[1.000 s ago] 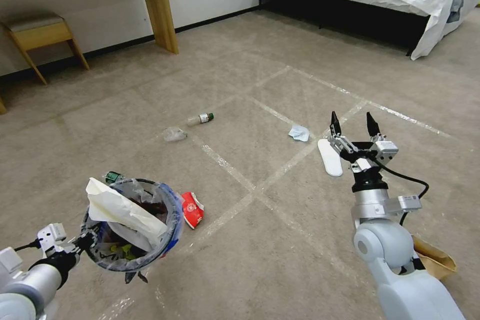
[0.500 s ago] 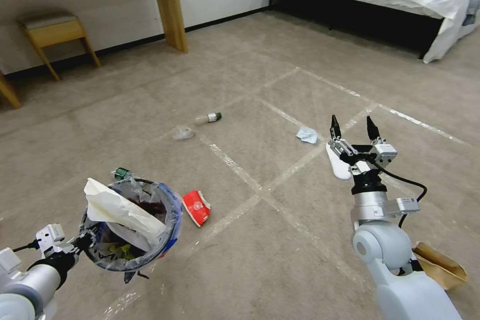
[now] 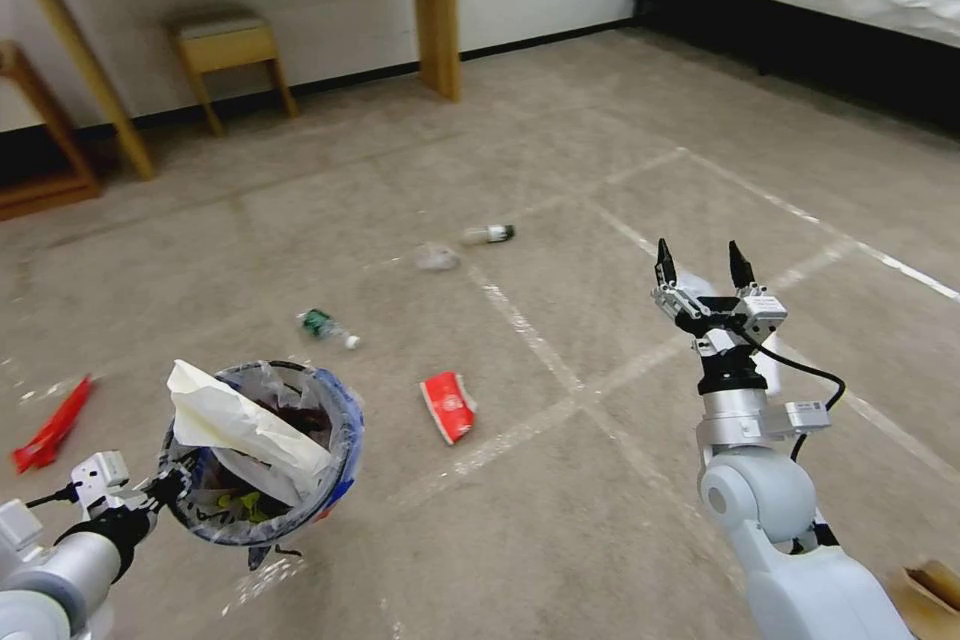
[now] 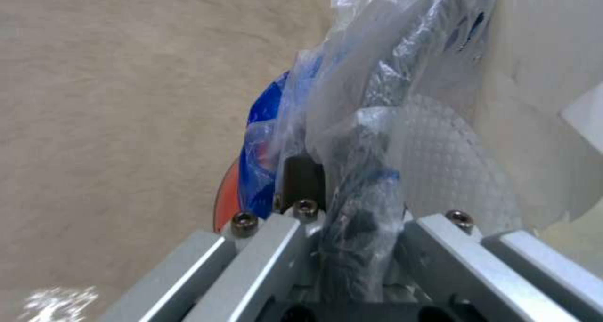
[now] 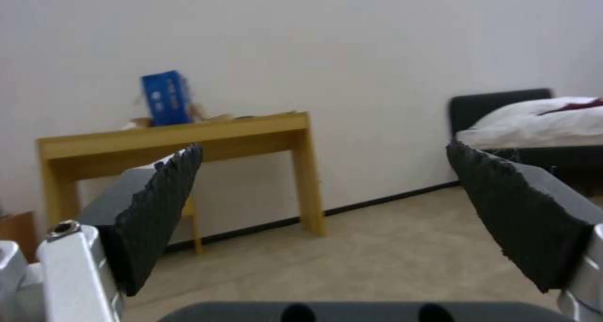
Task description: Pick up the trash bin and place the garbage on the floor into it.
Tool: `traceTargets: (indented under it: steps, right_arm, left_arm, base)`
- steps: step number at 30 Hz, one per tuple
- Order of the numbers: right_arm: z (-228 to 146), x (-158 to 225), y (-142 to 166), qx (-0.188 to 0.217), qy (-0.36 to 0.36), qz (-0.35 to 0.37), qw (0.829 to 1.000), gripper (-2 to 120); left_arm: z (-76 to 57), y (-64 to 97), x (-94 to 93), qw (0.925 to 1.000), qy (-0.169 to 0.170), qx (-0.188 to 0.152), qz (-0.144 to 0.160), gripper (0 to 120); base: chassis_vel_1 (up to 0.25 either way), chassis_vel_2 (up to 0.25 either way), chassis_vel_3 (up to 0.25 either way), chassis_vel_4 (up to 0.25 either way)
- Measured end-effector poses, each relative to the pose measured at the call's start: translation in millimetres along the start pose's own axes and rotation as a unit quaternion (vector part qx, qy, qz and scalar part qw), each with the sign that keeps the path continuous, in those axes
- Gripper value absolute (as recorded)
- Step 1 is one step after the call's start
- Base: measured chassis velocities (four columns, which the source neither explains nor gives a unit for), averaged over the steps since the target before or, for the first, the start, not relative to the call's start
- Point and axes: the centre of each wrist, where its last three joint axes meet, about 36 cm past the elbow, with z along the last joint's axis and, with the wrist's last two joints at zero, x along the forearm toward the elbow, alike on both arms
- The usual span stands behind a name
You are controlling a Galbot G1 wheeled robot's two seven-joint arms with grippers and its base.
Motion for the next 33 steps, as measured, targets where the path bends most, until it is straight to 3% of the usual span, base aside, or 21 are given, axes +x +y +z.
traceTargets:
  steps: [33]
  right_arm:
    - [15.2, -4.6, -1.7, 0.015, 0.005, -0.014, 1.0, 100]
  left_arm:
    - [0.2, 4.5, -3.7, 0.9999, -0.005, -0.001, -0.012, 1]
  base:
    - [0.011, 0.011, 0.009, 0.012]
